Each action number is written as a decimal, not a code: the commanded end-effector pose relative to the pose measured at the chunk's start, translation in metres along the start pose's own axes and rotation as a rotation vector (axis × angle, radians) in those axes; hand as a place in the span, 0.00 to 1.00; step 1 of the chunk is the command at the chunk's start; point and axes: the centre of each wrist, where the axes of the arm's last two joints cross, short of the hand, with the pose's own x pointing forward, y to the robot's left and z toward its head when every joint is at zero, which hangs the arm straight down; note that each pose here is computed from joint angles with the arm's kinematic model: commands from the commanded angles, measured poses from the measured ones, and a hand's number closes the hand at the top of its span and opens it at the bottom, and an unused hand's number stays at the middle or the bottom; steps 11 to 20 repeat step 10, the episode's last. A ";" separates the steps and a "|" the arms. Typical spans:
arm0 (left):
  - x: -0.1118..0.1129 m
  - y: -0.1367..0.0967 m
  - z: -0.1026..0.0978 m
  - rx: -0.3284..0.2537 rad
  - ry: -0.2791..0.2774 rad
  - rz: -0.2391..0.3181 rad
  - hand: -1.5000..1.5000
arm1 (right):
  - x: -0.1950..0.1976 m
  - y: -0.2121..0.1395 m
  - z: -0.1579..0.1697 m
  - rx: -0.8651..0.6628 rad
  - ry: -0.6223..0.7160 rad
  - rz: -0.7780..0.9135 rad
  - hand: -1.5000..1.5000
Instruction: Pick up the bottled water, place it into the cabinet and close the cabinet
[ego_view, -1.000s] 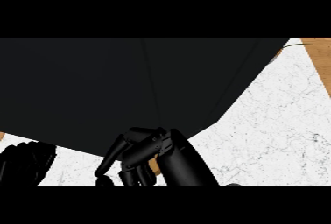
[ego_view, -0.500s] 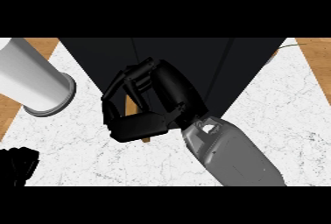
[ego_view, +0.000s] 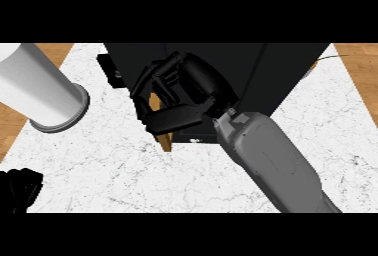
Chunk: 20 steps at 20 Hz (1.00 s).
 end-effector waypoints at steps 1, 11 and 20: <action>0.003 0.000 0.000 -0.027 0.010 -0.008 1.00 | -0.029 -0.071 0.008 -0.227 0.106 0.019 1.00; 0.005 -0.003 -0.019 -0.042 0.001 -0.003 1.00 | -0.031 -0.086 0.000 -0.213 0.094 0.016 1.00; 0.005 -0.003 -0.019 -0.042 0.001 -0.003 1.00 | -0.031 -0.086 0.000 -0.213 0.094 0.016 1.00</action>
